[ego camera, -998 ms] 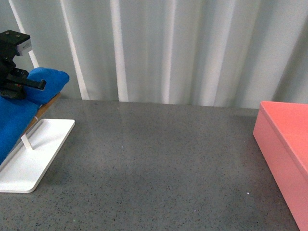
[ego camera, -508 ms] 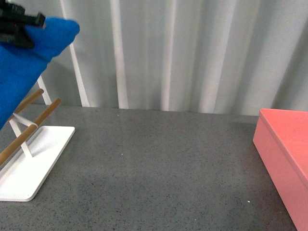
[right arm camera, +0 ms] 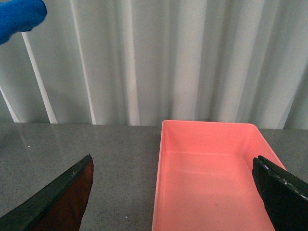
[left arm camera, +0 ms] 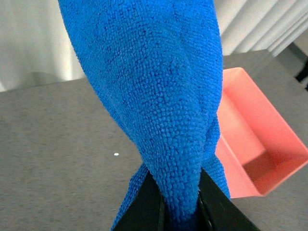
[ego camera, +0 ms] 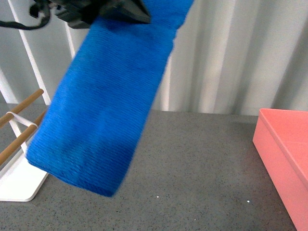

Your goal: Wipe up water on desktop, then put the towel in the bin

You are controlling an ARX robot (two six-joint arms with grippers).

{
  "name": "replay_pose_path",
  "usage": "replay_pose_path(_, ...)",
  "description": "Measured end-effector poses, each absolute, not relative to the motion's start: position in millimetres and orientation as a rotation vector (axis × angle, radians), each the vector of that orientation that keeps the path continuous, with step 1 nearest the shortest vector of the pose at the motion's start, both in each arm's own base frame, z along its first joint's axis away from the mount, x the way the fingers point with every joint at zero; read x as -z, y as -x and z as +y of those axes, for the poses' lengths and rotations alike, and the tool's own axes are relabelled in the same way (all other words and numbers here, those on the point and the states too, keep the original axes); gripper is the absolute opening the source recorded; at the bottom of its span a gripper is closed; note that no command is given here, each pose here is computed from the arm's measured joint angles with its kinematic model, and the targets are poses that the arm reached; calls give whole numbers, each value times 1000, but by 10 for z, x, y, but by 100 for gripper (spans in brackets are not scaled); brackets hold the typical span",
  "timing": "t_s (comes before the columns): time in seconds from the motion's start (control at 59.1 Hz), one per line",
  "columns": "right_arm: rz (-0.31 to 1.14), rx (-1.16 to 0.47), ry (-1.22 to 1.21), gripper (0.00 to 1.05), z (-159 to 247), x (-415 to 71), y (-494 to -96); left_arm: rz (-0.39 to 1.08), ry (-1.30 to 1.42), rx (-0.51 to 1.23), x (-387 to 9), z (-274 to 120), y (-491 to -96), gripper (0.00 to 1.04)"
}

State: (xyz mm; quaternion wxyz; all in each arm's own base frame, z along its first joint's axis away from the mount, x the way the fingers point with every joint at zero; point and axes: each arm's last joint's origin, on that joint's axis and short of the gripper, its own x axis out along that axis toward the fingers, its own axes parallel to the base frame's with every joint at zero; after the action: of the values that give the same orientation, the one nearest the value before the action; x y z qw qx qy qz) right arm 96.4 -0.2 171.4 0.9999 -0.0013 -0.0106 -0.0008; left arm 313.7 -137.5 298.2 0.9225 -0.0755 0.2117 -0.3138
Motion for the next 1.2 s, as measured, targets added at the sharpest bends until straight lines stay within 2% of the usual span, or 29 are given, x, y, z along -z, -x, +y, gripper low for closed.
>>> replay_pose_path(0.338,-20,-3,0,98,-1,-1713,-965,452,276,747,-2813,-1817,-2917,6)
replay_pose_path(0.389,72,-117,-58,98,-8,-1705,-978,456,275,742,-2789,-1837,-2924,6)
replay_pose_path(0.457,115,-204,-128,98,-49,-1772,-1034,464,276,733,-2755,-1850,-2941,6)
replay_pose_path(0.626,-24,-307,-139,98,-202,-2412,-1357,459,277,722,-2744,-1858,-2951,6)
replay_pose_path(0.728,-12,-401,-154,98,-193,-2580,-1662,450,279,714,-2750,-1853,-2957,6)
replay_pose_path(0.846,124,-500,-223,98,-50,-2393,-2067,452,289,712,-2752,-1853,-2957,6)
replay_pose_path(0.964,233,-580,-240,98,196,-2127,-2270,452,300,703,-2753,-1853,-2960,6)
replay_pose_path(1.201,262,-773,-193,98,604,-1944,-2354,461,327,701,-2758,-1869,-2954,6)
